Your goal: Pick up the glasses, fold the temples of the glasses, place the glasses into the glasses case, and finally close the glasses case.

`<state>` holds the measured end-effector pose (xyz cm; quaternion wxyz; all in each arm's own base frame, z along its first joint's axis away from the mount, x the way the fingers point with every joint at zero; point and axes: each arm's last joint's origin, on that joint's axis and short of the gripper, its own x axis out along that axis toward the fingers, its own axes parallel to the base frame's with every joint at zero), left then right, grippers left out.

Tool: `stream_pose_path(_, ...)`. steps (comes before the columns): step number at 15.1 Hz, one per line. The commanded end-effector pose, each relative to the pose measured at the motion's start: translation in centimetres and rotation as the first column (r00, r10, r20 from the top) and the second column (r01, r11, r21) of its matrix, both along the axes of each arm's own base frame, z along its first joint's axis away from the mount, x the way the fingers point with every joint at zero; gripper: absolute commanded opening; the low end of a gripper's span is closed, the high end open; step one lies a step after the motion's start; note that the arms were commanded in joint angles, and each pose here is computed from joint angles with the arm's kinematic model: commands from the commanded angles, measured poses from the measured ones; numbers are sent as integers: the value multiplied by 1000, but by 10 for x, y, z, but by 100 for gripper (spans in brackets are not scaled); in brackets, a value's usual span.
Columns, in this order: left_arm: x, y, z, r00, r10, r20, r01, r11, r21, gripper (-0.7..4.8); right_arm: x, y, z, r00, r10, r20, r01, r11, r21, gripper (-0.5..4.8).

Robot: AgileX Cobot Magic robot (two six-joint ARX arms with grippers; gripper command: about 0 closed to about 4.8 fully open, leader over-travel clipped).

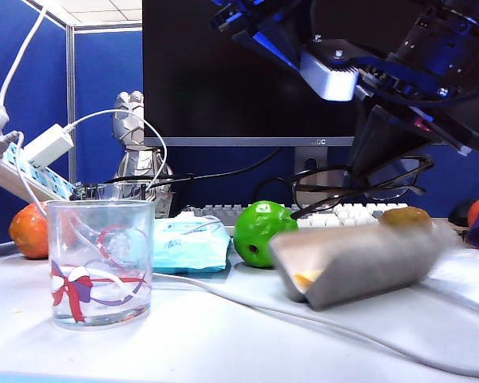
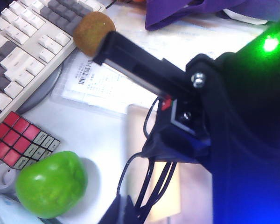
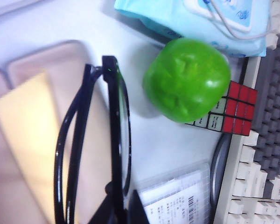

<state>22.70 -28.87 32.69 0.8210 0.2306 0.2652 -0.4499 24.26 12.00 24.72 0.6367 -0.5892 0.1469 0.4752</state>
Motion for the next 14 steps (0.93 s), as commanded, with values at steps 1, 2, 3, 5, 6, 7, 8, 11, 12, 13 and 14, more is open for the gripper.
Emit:
stream_pose_path(1,0,0,3,1000,-1,8,1,1000,-20,-5,2,1,-1,1000,5,11,-5,1000,3,-6)
stream_pose_path(2,0,0,3,1000,-1,8,1,1000,-19,-5,3,2,-4,1000,4,2,-4,1000,-6,-6)
stream_pose_path(3,0,0,3,1000,-1,8,1,1000,-19,-4,4,2,-6,1000,5,-7,-5,1000,-10,-6)
stream_pose_path(5,0,0,3,1000,-1,8,1,1000,-20,-5,1,1,-17,999,20,-29,-20,999,-30,-6)
stream_pose_path(6,0,0,3,1000,-1,8,1,1000,-20,-4,0,-1,-23,999,18,-46,-20,999,-40,-6)
stream_pose_path(7,0,0,3,1000,-1,8,1,1000,-20,-4,-1,-2,-29,998,22,-51,-24,999,-49,-6)
stream_pose_path(8,0,0,3,1000,-1,8,1,1000,-20,-4,-1,-2,-35,999,30,-46,-33,998,-55,-6)
stream_pose_path(11,0,0,3,1000,-1,7,1,1000,-20,-4,6,1,-44,999,19,-29,-21,998,-64,-6)
stream_pose_path(12,0,0,3,1000,0,7,1,1000,-19,-4,7,1,-47,999,22,-36,-24,997,-69,-6)
stream_pose_path(13,0,0,3,1000,0,6,0,1000,-18,-4,8,1,-49,999,19,-46,-23,997,-74,-6)
stream_pose_path(14,0,0,3,1000,1,4,-1,1000,-17,-4,8,0,-50,998,14,-56,-18,997,-76,-6)
